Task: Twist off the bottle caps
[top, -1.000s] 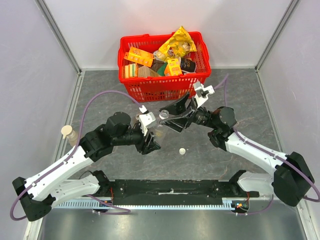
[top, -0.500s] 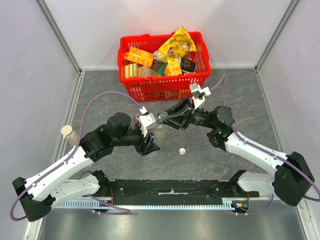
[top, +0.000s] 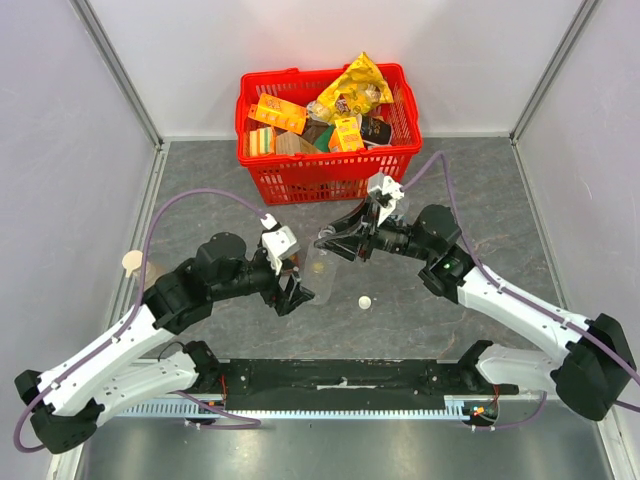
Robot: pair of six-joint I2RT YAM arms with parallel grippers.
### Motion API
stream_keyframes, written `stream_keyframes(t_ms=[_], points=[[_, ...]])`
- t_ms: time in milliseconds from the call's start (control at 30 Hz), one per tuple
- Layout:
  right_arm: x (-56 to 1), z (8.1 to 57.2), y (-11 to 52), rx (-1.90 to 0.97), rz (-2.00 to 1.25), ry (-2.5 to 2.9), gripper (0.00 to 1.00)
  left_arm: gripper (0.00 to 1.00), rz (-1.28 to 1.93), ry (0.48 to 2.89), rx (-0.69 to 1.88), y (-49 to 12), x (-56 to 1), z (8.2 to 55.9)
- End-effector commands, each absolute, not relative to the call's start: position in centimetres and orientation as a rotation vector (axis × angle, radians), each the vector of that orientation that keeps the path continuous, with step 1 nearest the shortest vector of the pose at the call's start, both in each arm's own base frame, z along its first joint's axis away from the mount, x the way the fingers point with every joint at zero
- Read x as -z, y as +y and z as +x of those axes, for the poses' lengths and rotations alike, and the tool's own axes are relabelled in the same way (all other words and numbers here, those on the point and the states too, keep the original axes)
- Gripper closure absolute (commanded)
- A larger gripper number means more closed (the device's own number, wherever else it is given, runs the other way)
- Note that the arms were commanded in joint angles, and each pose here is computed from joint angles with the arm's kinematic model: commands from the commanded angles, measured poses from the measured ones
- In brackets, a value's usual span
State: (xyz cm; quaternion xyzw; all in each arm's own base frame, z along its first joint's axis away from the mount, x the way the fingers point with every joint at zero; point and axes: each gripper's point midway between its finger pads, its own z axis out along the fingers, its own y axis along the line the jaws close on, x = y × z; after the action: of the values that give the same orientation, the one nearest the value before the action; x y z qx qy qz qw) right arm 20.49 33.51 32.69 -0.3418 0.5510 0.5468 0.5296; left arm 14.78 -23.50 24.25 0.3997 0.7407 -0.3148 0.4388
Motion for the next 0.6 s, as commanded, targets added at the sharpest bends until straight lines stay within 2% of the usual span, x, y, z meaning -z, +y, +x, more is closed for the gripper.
stream_keyframes(t_ms=[0, 333, 567], points=[[-32.4, 22.7, 32.5, -1.086, -0.830, 1.351, 1.00, 0.13, 0.960, 1.805, 0.731, -23.2, -24.8, 15.8], [-30.2, 27.6, 29.2, -0.819, -0.574, 1.429, 1.00, 0.14, 0.956, 1.822, 0.712, -23.0, -24.4, 16.0], [-27.6, 29.6, 29.4, -0.731, -0.567, 1.442, 1.00, 0.14, 0.986, 1.825, 0.687, -22.8, -23.9, 16.1]])
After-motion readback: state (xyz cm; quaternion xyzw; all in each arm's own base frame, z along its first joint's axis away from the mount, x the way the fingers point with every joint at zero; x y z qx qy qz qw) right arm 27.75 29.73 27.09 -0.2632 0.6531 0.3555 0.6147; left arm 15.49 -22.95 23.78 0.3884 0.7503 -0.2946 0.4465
